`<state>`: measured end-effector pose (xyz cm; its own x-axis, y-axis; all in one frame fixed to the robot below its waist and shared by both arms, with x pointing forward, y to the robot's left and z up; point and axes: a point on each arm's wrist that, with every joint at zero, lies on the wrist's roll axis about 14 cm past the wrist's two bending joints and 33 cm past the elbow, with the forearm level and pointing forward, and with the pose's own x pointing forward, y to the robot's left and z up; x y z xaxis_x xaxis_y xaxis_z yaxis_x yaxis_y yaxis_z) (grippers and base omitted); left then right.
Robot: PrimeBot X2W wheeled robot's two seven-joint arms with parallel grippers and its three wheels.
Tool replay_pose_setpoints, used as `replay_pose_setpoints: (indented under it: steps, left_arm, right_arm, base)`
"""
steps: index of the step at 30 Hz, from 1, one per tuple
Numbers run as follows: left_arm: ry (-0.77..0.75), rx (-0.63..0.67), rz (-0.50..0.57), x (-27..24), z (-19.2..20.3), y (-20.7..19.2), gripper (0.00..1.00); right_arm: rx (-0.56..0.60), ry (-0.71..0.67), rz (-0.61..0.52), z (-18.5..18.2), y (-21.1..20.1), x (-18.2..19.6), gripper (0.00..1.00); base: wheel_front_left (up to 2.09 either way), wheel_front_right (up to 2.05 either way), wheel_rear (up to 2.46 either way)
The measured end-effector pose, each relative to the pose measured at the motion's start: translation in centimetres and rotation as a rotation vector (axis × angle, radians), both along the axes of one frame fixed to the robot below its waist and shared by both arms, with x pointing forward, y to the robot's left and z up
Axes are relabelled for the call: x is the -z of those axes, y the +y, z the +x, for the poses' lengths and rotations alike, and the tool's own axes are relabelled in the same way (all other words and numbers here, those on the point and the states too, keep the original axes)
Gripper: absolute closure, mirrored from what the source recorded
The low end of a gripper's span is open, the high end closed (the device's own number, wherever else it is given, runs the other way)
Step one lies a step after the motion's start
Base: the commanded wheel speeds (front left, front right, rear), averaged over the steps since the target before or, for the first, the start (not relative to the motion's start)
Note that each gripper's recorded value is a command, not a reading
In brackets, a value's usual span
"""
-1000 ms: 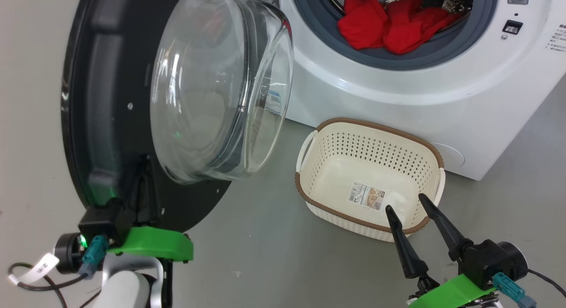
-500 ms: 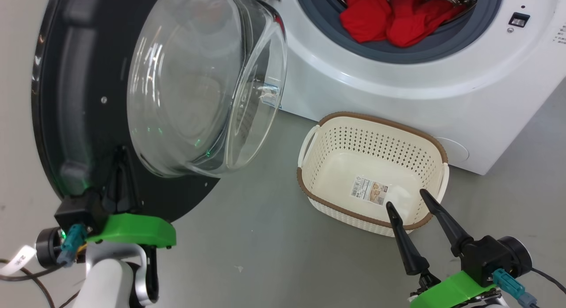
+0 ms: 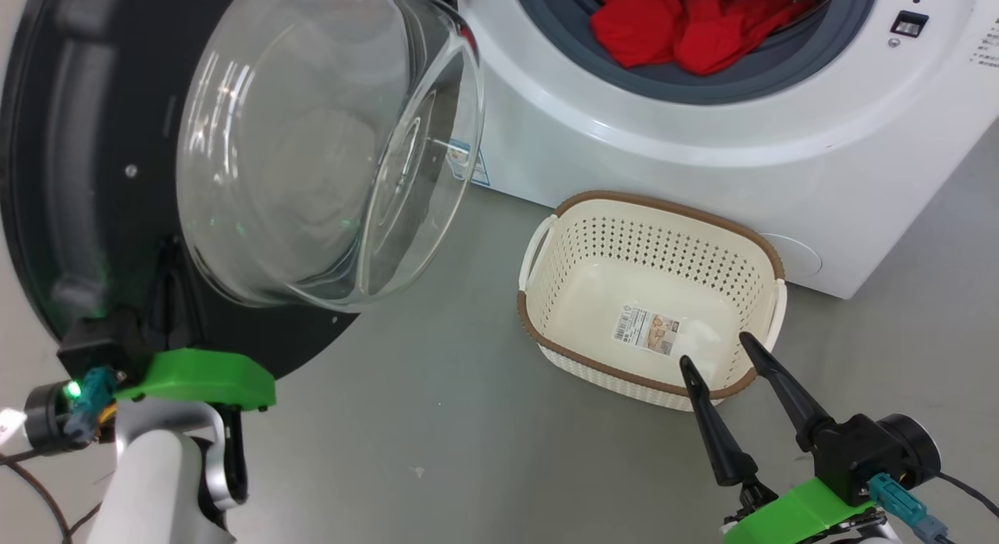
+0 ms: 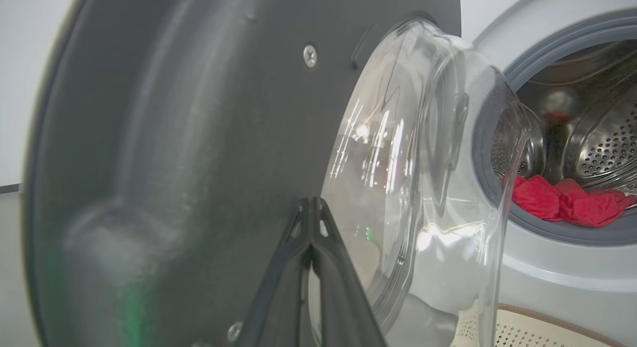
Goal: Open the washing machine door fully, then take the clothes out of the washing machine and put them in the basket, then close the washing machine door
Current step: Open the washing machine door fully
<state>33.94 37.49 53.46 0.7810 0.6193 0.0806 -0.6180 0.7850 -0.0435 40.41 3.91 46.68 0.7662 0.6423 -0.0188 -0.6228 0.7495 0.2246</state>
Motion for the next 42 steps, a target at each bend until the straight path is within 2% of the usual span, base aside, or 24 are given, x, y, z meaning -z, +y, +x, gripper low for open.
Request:
replay_pose_setpoints:
  steps: [42]
  left_arm:
    - [0.04,-0.139,-0.05,1.8,1.1,4.8,1.0]
  right_arm:
    - [0.038,0.016,-0.057,1.1,-2.9,1.3,0.0]
  base:
    - [0.0,0.0,0.0]
